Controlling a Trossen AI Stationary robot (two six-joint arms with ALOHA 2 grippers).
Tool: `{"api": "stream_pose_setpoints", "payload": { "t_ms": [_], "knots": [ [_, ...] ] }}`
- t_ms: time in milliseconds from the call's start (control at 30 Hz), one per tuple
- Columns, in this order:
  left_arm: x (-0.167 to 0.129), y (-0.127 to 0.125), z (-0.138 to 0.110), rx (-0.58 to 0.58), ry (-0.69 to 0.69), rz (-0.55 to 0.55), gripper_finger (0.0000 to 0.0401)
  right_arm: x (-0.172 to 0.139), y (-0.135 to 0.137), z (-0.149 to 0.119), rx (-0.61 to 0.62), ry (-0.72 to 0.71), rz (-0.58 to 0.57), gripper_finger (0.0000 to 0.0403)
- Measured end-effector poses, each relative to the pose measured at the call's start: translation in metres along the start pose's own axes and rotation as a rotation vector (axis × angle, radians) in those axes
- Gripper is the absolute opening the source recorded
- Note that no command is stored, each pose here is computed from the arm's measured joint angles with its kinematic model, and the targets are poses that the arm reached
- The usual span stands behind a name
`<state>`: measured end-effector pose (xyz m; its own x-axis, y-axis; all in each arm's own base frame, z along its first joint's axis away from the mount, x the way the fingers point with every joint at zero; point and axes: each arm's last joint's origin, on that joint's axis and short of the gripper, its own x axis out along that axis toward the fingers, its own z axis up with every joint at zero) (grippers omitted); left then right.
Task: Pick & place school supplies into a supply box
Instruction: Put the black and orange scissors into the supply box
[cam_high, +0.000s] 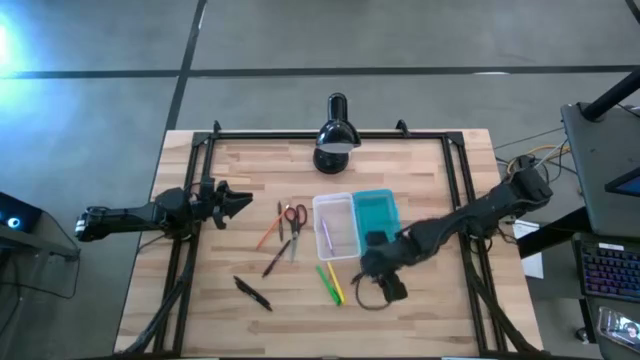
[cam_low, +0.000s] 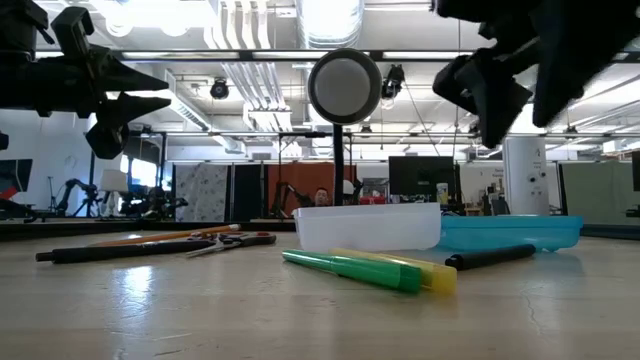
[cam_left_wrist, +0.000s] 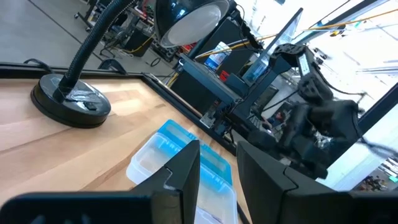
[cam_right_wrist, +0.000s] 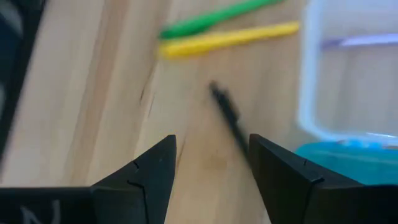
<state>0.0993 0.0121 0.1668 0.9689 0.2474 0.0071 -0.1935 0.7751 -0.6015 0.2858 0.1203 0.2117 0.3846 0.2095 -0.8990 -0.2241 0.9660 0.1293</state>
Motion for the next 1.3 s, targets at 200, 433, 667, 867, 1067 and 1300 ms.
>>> {"api": "stream_pose_setpoints", "payload": {
  "t_ms": [200,433,667,867,1067,1300],
  "knots": [
    [0.000,0.000,0.000,0.000,0.000,0.000,0.0091,0.020,0.014,0.007,-0.080,0.038,-0.039,0.0192],
    [0.000,0.000,0.000,0.000,0.000,0.000,0.0091,0.032,0.014,0.013,-0.053,0.086,-0.069,0.0192],
    [0.000,0.000,0.001,-0.058,-0.008,-0.002,0.0091,0.029,0.015,0.017,-0.051,0.074,-0.066,0.0192],
    [0.000,0.001,0.003,-0.331,-0.076,0.044,0.0091,0.027,0.017,0.017,0.052,0.067,-0.065,0.0192],
    [-0.001,0.003,0.008,-0.552,-0.229,0.110,0.0091,0.027,0.017,0.017,0.082,0.068,-0.066,0.0192],
    [-0.003,-0.003,0.020,-0.642,-0.322,0.080,0.0091,0.027,0.017,0.016,0.094,0.078,-0.069,0.0192]
  ]
}}
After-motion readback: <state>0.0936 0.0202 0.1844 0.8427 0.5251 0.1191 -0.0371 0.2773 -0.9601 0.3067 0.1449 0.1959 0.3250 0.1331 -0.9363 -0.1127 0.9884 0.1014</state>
